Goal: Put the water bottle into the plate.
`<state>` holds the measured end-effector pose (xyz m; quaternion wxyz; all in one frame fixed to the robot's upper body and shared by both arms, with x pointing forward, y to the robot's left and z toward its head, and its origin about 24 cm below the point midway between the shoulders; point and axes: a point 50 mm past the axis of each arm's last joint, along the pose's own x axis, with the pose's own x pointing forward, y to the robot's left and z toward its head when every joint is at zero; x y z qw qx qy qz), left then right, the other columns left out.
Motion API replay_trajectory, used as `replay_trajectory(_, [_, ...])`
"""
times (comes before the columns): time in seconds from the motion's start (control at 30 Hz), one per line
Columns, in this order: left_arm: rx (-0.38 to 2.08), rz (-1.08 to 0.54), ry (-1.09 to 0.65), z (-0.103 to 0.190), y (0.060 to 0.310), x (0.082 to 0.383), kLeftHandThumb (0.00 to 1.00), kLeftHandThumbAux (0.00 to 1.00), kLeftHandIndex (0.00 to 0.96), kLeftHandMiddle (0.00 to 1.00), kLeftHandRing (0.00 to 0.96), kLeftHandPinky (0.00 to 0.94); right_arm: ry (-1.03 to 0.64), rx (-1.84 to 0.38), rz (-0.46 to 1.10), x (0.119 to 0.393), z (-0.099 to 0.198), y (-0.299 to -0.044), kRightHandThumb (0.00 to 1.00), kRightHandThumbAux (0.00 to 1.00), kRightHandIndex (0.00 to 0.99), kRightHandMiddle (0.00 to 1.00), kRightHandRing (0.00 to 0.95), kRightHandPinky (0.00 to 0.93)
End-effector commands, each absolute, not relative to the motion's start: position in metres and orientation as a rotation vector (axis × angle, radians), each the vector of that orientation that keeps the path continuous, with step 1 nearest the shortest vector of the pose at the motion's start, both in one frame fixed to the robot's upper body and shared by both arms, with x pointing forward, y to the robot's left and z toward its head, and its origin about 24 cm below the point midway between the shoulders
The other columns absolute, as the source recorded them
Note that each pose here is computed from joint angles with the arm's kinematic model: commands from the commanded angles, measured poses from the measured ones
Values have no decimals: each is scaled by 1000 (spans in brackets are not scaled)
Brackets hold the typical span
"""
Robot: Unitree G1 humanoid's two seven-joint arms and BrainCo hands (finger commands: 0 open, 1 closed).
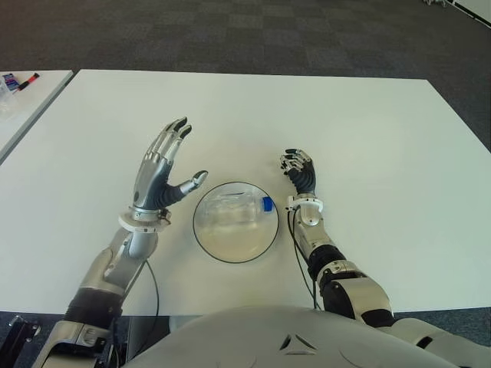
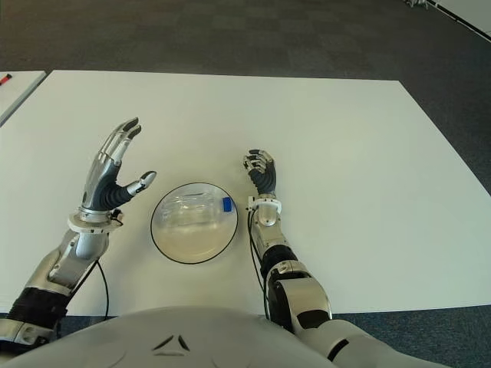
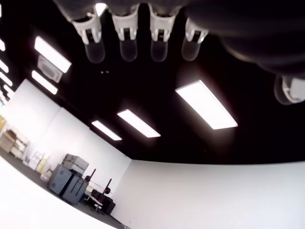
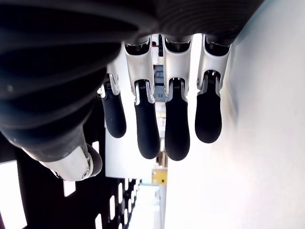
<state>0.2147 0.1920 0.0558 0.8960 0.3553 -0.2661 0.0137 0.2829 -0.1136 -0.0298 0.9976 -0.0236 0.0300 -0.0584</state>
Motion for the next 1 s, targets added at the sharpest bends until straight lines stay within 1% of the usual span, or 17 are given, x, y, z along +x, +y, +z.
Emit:
replay_trajectory(0.03, [565, 63, -376, 38, 203, 239, 217, 309, 0, 0, 0, 0, 156, -46, -124, 271, -47, -114, 941, 672, 344, 483, 541, 575])
replay_trajectory(0.1, [472, 74, -335, 35, 205, 246, 209, 369, 0, 0, 0, 7, 157, -47, -124, 271, -47, -114, 941, 672, 343, 483, 541, 575])
replay_trajectory(0.13, [374, 91, -296, 33, 205, 250, 207, 381, 0, 0, 0, 10, 155, -50, -124, 271, -47, -114, 941, 672, 343, 483, 541, 575])
replay_trajectory(0.17, [306, 99, -273, 32, 205, 252, 202, 423, 0, 7, 5, 40, 154, -52, -125, 270, -47, -114, 941, 672, 344, 483, 541, 580])
replay_trajectory(0.23, [239, 101, -253, 31, 205, 254, 198, 461, 0, 14, 10, 66, 153, -54, -125, 270, -47, -114, 941, 672, 344, 483, 540, 584])
replay_trajectory(0.27, [157, 110, -227, 28, 206, 256, 196, 475, 0, 16, 12, 76, 151, -59, -124, 270, -47, -114, 941, 672, 344, 483, 540, 586])
replay_trajectory(0.4, [-95, 109, -172, 21, 206, 256, 191, 562, 2, 49, 54, 137, 149, -73, -120, 270, -47, -114, 941, 672, 344, 485, 537, 588])
replay_trajectory(0.47, [-220, 112, -151, 15, 206, 254, 187, 621, 22, 81, 94, 182, 149, -77, -120, 270, -47, -115, 941, 672, 344, 486, 534, 589])
replay_trajectory(0.5, [-261, 118, -146, 13, 206, 253, 185, 633, 27, 88, 103, 193, 149, -76, -121, 270, -47, -115, 941, 672, 343, 487, 534, 589])
replay_trajectory(0.6, [-316, 124, -147, 12, 205, 253, 190, 695, 73, 143, 160, 234, 148, -73, -121, 270, -47, -116, 941, 672, 343, 489, 532, 597])
replay_trajectory(0.67, [-322, 123, -152, 12, 205, 253, 193, 715, 93, 165, 180, 244, 150, -70, -120, 270, -48, -116, 941, 672, 343, 490, 532, 594])
replay_trajectory(1.0, [-303, 118, -167, 12, 203, 254, 191, 752, 161, 247, 245, 273, 155, -57, -115, 269, -48, -116, 941, 672, 344, 485, 539, 580])
